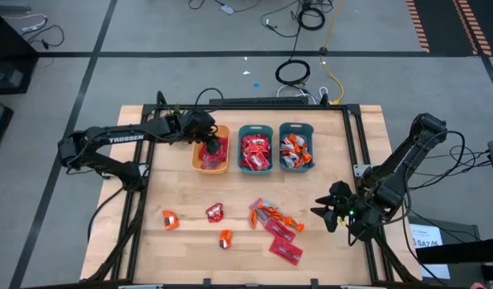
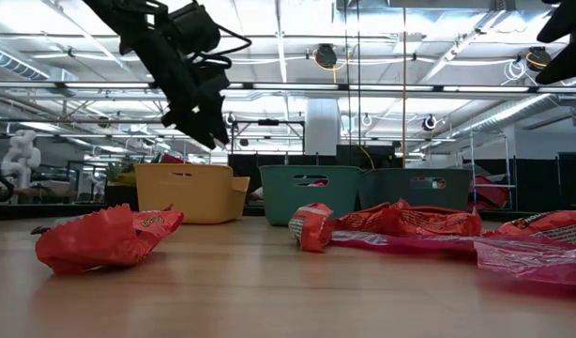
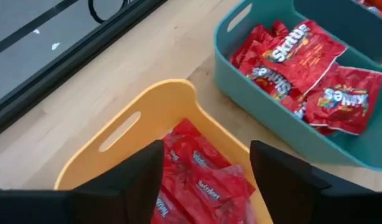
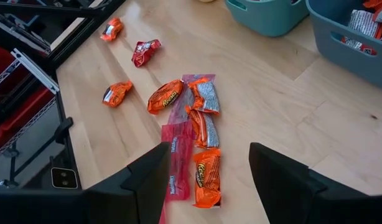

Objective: Sort candy
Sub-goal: Put the red candy into the top left yellow bin

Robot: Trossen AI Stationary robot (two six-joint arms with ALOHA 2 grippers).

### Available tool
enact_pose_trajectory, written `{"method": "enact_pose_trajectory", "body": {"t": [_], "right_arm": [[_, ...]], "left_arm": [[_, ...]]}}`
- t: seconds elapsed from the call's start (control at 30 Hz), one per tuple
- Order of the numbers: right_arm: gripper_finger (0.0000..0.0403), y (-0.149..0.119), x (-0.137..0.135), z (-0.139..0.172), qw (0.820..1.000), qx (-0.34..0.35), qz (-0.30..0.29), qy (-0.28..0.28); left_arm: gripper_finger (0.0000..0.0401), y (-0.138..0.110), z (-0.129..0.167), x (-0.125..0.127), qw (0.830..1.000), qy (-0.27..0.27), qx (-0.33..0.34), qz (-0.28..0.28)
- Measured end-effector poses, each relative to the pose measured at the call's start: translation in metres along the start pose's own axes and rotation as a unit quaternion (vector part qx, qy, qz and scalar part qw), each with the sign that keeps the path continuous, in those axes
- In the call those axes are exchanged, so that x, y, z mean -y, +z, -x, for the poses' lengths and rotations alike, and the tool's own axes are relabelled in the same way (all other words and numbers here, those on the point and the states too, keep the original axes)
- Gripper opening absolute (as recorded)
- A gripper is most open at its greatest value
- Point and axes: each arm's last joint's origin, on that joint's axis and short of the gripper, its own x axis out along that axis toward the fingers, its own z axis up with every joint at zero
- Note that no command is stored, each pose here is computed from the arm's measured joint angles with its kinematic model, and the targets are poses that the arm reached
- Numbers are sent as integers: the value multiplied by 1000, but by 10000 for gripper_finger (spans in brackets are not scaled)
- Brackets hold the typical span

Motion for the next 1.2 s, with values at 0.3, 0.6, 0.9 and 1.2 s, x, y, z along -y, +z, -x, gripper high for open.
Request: {"method": "enact_pose_trajectory", "body": {"t": [0.3,0.6,0.9,1.2], "right_arm": [[210,0,0,0,1000,0,15,0],[210,0,0,0,999,-3,43,0],[210,-1,2,0,998,-15,53,-7],[210,-7,3,1,991,-115,66,-5]], "left_arm": [[254,-1,1,8,1000,-10,4,-10],[254,2,19,54,996,10,48,-71],[254,6,56,108,992,-21,114,-59],[254,-9,88,182,981,-58,161,-95]]}}
